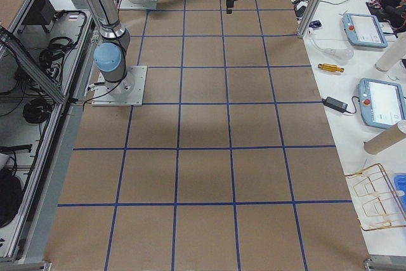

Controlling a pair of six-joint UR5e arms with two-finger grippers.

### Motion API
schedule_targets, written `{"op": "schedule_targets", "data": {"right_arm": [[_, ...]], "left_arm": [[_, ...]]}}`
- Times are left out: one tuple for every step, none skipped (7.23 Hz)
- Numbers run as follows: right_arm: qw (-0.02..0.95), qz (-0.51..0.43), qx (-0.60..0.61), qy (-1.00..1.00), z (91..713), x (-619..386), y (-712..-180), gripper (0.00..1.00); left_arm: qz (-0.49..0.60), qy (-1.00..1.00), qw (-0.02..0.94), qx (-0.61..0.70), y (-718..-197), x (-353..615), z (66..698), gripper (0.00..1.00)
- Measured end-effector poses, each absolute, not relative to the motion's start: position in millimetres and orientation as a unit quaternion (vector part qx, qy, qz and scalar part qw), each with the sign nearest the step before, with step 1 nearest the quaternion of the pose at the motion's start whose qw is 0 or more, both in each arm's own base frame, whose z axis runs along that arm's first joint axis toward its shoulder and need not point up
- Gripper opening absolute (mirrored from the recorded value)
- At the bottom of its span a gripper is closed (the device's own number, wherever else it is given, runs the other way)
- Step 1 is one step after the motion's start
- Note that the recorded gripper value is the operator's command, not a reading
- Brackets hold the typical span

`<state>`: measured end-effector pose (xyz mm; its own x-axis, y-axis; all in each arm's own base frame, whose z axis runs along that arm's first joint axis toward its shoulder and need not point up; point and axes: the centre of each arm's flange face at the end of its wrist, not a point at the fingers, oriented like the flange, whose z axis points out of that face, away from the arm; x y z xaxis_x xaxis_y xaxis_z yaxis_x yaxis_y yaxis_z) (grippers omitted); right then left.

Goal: Weigh mango
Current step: 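Lift the mango with the left gripper toward the scale, then carry the mango over the scale platform with the left gripper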

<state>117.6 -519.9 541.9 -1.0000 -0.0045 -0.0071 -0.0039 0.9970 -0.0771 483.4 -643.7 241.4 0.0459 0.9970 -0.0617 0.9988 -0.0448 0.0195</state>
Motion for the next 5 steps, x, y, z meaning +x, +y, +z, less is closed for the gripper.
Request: {"op": "schedule_targets", "data": {"right_arm": [[0.004,-0.039,-0.002,0.999,542,118,-520,1.0],[0.004,-0.039,-0.002,0.999,542,118,-520,1.0],[0.004,-0.038,-0.002,0.999,542,118,-520,1.0],[0.004,-0.038,-0.002,0.999,542,118,-520,1.0],[0.004,-0.038,-0.002,0.999,542,118,-520,1.0]], "left_arm": [[-0.016,0.684,0.026,0.729,-647,454,253,0.0],[-0.015,0.683,0.022,0.73,-652,422,261,0.0],[-0.015,0.684,0.016,0.729,-658,386,265,0.0],[-0.015,0.684,0.008,0.729,-665,350,264,0.0],[-0.014,0.687,-0.002,0.727,-669,317,258,0.0]]}}
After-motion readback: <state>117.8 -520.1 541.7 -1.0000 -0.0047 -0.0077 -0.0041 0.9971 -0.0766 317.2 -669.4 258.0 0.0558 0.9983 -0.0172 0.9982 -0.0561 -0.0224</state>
